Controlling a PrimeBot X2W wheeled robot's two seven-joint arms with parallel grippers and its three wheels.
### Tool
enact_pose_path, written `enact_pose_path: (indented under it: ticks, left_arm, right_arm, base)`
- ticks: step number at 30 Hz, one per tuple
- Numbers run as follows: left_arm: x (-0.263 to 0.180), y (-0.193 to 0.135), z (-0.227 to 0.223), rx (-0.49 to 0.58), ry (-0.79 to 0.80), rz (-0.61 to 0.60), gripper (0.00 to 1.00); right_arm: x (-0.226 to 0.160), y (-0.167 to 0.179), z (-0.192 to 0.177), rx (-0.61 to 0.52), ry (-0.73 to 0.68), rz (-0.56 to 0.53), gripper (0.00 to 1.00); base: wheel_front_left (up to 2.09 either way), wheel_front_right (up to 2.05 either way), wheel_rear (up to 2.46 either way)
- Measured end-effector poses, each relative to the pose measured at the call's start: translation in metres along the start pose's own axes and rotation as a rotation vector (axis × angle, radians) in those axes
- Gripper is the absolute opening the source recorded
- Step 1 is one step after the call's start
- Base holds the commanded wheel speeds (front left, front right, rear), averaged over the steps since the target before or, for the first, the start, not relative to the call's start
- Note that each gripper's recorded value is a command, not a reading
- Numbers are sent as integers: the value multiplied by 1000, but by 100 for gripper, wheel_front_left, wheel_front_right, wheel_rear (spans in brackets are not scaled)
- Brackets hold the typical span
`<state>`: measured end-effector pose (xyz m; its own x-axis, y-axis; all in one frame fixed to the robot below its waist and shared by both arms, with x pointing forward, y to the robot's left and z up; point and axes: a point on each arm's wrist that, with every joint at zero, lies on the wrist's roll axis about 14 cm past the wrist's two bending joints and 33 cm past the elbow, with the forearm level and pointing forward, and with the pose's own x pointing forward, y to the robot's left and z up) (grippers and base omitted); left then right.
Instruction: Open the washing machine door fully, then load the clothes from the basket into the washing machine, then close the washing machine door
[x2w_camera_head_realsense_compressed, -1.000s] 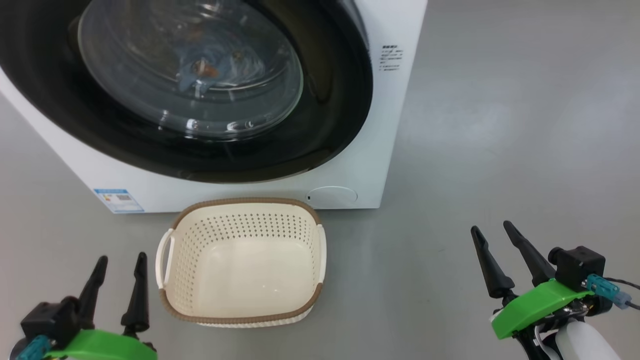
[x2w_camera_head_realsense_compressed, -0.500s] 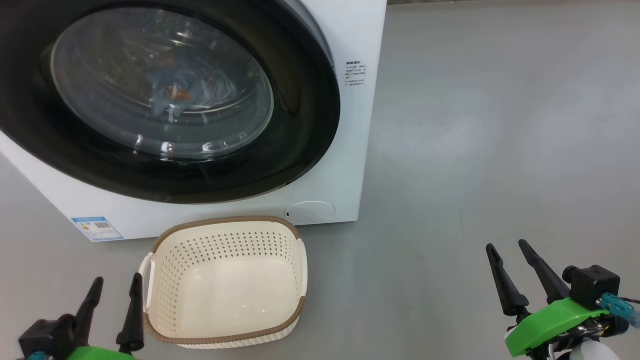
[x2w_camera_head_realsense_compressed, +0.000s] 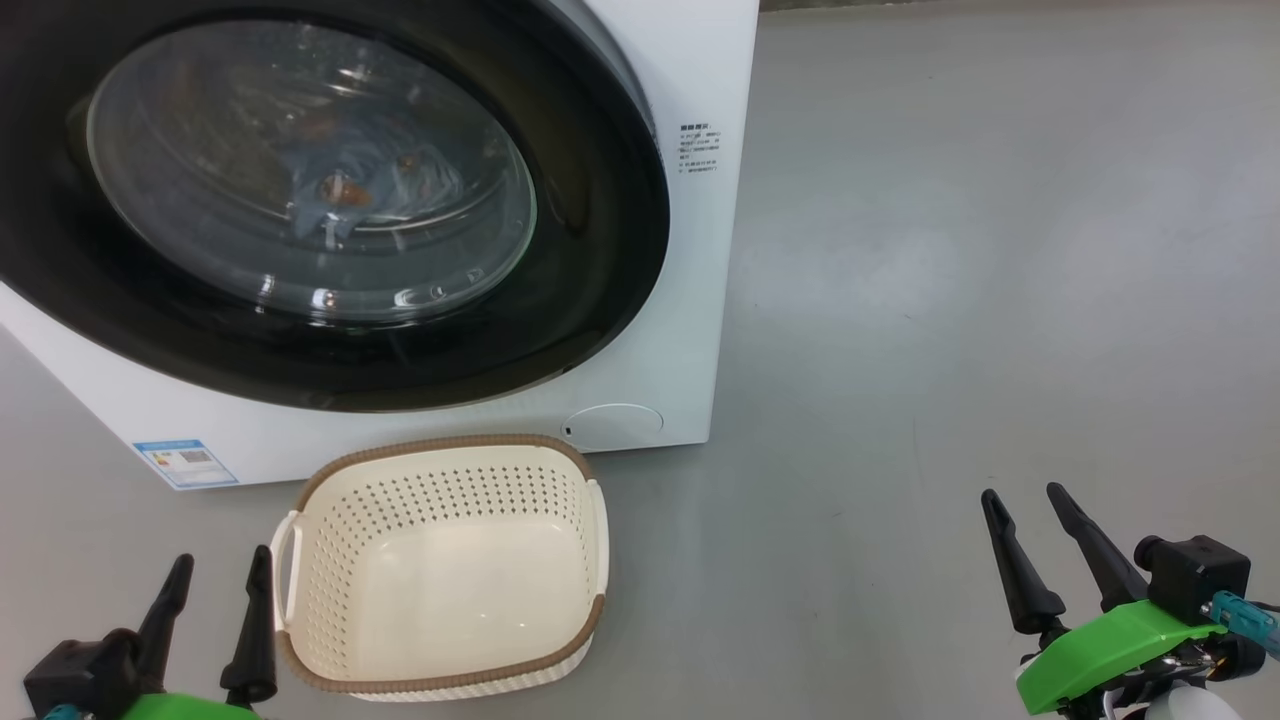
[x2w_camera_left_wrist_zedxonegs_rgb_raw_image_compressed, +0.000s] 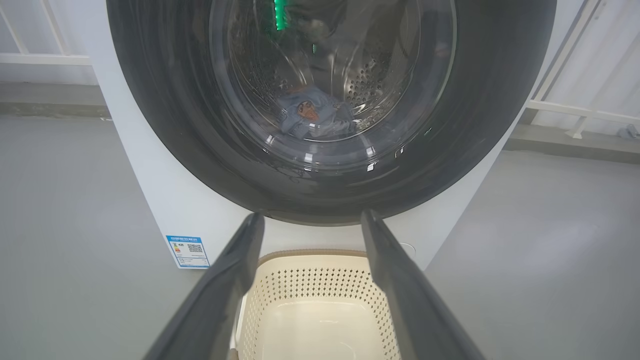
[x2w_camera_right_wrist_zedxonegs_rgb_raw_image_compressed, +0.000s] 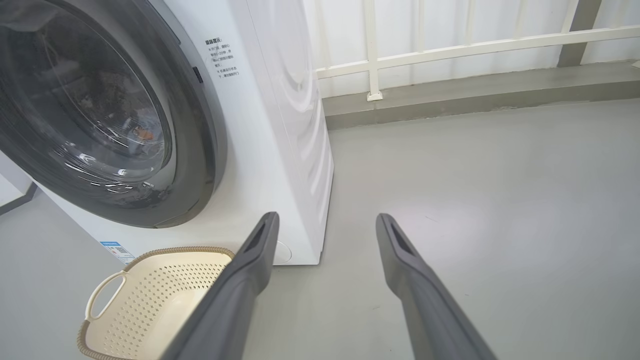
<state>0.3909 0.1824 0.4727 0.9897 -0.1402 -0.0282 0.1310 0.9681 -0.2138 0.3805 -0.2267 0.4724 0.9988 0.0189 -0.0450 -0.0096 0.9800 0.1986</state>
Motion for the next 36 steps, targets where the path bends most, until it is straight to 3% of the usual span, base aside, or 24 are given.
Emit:
enact_pose_path:
  ticks: [12, 13, 20, 36]
  left_arm:
    - [-2, 0, 1, -13, -5, 4, 100]
    - [-2, 0, 0, -15, -2, 5, 0]
    - [-14, -11, -32, -91, 81, 23, 0]
    - [-17, -3, -32, -244, 89, 80, 0]
  right_arm:
    - [0, 2, 2, 2, -6, 3, 100]
    - [0, 1, 1, 3, -3, 2, 0]
    - [-12, 5, -31, 60, 81, -25, 0]
    - [-10, 4, -28, 215, 81, -60, 0]
  base:
    - [0, 0, 0]
    - [0, 0, 0]
    - [0, 0, 0]
    - [0, 0, 0]
